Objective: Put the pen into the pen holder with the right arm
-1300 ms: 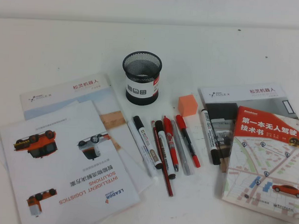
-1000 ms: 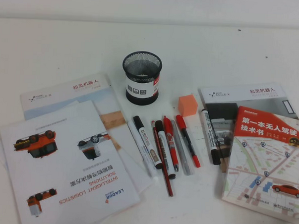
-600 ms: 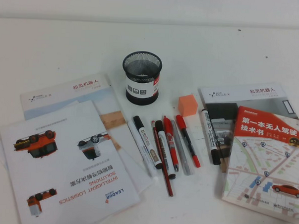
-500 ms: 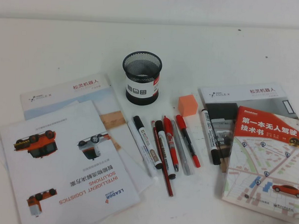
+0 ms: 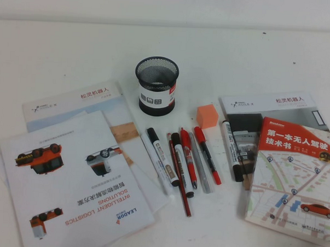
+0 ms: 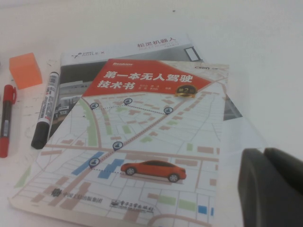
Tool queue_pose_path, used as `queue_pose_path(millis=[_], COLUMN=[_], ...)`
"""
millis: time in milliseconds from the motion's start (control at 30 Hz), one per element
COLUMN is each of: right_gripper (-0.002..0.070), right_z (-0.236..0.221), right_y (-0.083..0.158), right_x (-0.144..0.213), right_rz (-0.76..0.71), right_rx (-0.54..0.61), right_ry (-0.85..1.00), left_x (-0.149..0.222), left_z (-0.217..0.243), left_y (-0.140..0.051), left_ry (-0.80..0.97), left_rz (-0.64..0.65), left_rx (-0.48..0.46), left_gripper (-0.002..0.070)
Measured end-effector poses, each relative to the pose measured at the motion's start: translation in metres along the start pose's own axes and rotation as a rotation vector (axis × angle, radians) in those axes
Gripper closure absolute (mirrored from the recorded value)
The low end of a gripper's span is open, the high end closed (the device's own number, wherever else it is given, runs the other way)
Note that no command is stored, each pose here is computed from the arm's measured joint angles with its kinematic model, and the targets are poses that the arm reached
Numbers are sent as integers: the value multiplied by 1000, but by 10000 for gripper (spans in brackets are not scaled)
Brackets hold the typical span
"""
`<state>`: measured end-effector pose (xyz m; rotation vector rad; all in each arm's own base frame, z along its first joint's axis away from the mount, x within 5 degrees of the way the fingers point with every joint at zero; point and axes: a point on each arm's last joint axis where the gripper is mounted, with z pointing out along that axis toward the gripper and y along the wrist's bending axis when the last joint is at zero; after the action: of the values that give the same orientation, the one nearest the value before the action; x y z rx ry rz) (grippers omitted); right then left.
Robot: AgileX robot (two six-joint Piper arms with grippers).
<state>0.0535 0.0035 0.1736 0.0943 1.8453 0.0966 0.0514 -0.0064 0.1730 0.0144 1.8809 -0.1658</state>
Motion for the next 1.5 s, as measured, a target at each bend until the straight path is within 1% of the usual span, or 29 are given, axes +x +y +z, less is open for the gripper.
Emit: queue_pose_path(millis=[200, 267, 333, 400, 600, 667, 800, 1000, 1067, 1167, 1233, 1300, 1333, 1433, 1500], right_gripper=[696, 696, 696, 696, 696, 696, 696, 696, 696, 696, 696, 696, 696, 696, 696], right_z=[0, 0, 0, 0, -3, -3, -4, -4, -4, -7, -11, -11, -8, 3, 15], right_y=[0, 1, 4, 8, 15, 16, 15, 14, 14, 18, 24, 28, 30, 34, 36], right_x=[0, 0, -2, -5, -17, -19, -21, -22, -22, -30, -48, -68, -77, -103, -116], right_rz=[6, 45, 128, 269, 811, 897, 944, 981, 943, 726, 581, 477, 410, 305, 303], right_rx=[-2, -16, -45, -91, -242, -261, -267, -268, -260, -263, -273, -272, -262, -253, -251], right_ry=[0, -4, -17, -41, -115, -128, -140, -155, -162, -157, -123, -66, -7, 103, 170], left_x=[0, 0, 0, 0, 0, 0, 0, 0, 0, 0, 0, 0, 0, 0, 0], left_z=[0, 0, 0, 0, 0, 0, 0, 0, 0, 0, 0, 0, 0, 0, 0], left_y=[0, 0, 0, 0, 0, 0, 0, 0, 0, 0, 0, 0, 0, 0, 0], left_ry=[0, 0, 0, 0, 0, 0, 0, 0, 0, 0, 0, 0, 0, 0, 0], left_rz=[0, 0, 0, 0, 0, 0, 0, 0, 0, 0, 0, 0, 0, 0, 0], left_rx=[0, 0, 0, 0, 0, 0, 0, 0, 0, 0, 0, 0, 0, 0, 0], left_gripper=[678, 677, 677, 677, 677, 678, 677, 678, 678, 677, 677, 677, 678, 677, 678])
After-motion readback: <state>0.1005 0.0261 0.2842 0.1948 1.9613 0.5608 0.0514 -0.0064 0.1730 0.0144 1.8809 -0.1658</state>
